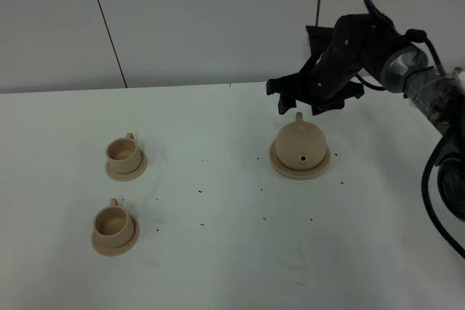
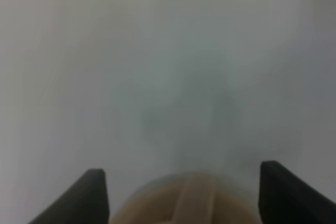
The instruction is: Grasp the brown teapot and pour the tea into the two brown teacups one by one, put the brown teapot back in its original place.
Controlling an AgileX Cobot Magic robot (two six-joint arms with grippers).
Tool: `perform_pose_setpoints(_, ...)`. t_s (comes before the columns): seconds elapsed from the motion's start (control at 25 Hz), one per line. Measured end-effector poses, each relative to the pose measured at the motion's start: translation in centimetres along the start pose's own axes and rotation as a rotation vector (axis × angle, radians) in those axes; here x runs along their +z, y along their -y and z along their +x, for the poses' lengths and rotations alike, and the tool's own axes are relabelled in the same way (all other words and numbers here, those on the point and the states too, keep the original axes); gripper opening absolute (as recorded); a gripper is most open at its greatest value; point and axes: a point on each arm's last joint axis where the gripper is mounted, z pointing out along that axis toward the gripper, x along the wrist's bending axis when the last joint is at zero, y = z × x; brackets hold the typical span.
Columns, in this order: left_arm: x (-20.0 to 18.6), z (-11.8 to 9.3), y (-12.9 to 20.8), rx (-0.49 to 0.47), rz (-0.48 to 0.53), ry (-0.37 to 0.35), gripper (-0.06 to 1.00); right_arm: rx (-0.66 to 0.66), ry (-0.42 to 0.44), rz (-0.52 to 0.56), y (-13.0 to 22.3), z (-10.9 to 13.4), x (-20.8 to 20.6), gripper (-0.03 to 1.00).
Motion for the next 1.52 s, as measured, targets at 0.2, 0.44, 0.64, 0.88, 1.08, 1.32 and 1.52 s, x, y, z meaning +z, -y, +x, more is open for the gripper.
perform_pose_setpoints(0.2, 0.0, 0.0, 0.0, 0.000, 0.000, 0.000, 0.39, -0.033, 0.043, 0.017, 0.5, -0.2, 1.0, 0.58)
perform_pose_setpoints(0.44, 0.0, 0.0, 0.0, 0.000, 0.000, 0.000, 0.39, -0.052, 0.084, 0.002, 0.3, -0.5, 0.8, 0.58)
perform_pose_setpoints(0.64, 0.0, 0.0, 0.0, 0.000, 0.002, 0.000, 0.39, -0.062, 0.101, -0.003, 0.2, -0.7, 0.8, 0.58)
perform_pose_setpoints(0.88, 0.0, 0.0, 0.0, 0.000, 0.002, 0.000, 0.39, -0.074, 0.120, -0.005, 0.2, -0.9, 0.8, 0.58)
perform_pose_setpoints(1.08, 0.0, 0.0, 0.0, 0.000, 0.002, 0.000, 0.39, -0.077, 0.125, -0.005, 0.2, -0.9, 0.8, 0.58)
perform_pose_setpoints(1.32, 0.0, 0.0, 0.0, 0.000, 0.002, 0.000, 0.39, -0.086, 0.139, -0.007, 0.2, -1.0, 0.8, 0.58)
perform_pose_setpoints(1.52, 0.0, 0.0, 0.0, 0.000, 0.002, 0.000, 0.39, -0.098, 0.160, -0.004, 0.2, -1.2, 0.7, 0.58)
